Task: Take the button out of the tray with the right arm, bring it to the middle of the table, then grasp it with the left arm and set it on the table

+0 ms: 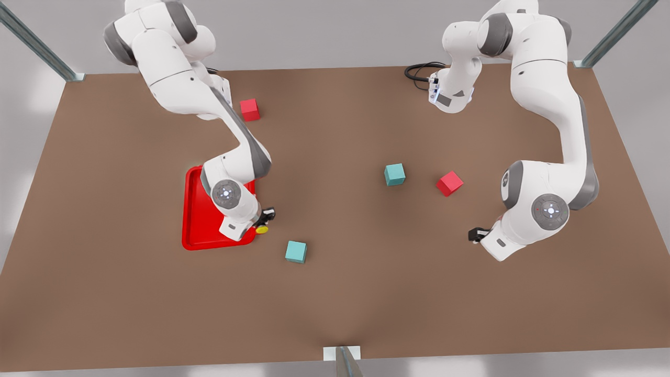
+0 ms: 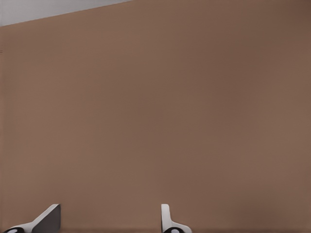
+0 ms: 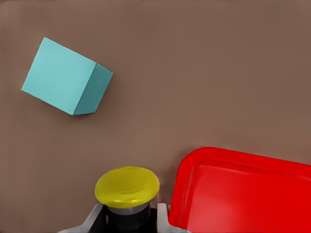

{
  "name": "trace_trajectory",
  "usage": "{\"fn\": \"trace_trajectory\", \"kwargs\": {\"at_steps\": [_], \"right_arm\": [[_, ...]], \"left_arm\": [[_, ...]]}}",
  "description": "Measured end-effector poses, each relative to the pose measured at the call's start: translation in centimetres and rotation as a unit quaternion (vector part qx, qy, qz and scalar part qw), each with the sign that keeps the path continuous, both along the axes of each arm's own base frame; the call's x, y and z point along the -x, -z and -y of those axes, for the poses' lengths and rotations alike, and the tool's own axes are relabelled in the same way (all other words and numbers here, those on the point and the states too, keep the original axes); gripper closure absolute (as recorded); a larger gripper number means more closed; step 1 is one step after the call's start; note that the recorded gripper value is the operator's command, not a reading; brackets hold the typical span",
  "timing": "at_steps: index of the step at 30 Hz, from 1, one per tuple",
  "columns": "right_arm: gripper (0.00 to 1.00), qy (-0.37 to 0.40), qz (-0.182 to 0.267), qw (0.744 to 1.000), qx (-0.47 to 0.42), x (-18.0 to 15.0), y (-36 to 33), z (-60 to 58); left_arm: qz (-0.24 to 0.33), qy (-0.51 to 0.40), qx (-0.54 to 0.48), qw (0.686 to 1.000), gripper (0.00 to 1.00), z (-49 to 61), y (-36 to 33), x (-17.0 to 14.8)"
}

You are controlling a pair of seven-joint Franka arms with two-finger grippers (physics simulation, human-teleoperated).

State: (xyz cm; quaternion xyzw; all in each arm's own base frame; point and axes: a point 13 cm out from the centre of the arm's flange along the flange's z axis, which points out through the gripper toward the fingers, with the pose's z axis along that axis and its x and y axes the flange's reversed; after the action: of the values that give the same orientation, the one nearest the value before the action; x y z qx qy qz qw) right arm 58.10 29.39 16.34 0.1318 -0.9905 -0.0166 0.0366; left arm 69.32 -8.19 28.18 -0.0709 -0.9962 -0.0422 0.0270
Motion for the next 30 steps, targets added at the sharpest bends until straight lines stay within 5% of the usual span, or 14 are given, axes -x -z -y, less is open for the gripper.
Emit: {"fn": "trace_trajectory", "kwargs": {"at_steps": [4,10,14,15,21,25,30], "right_arm": [[0.53,0.007,-0.002,1.000,0.002,0.1,-0.5,-10.8],[0.52,0.036,-0.057,0.997,-0.043,4.5,3.8,-23.4],[0.49,0.085,-0.049,0.988,-0.117,3.0,5.7,-28.7],[0.01,0.103,-0.034,0.984,-0.144,1.7,5.5,-30.1],[0.00,0.230,0.054,0.934,-0.269,-6.4,-0.9,-32.2],[0.00,0.319,0.033,0.918,-0.232,-9.8,-8.8,-16.6],[0.00,0.347,0.035,0.935,-0.057,-5.4,-14.2,20.4]], "left_arm": [[-0.003,-0.002,0.000,1.000,0.00,-0.4,0.3,0.1],[-0.007,-0.006,-0.001,1.000,0.00,-1.3,0.7,0.2],[-0.006,-0.005,-0.005,1.000,0.00,-1.7,0.7,0.2],[-0.006,-0.005,-0.007,1.000,0.00,-1.8,0.7,0.2],[-0.005,-0.003,-0.013,1.000,0.00,-2.2,0.4,0.2],[0.000,0.002,-0.013,1.000,0.00,-1.5,-0.1,0.0],[0.017,0.060,-0.001,0.998,0.00,11.8,-0.5,0.9]]}}
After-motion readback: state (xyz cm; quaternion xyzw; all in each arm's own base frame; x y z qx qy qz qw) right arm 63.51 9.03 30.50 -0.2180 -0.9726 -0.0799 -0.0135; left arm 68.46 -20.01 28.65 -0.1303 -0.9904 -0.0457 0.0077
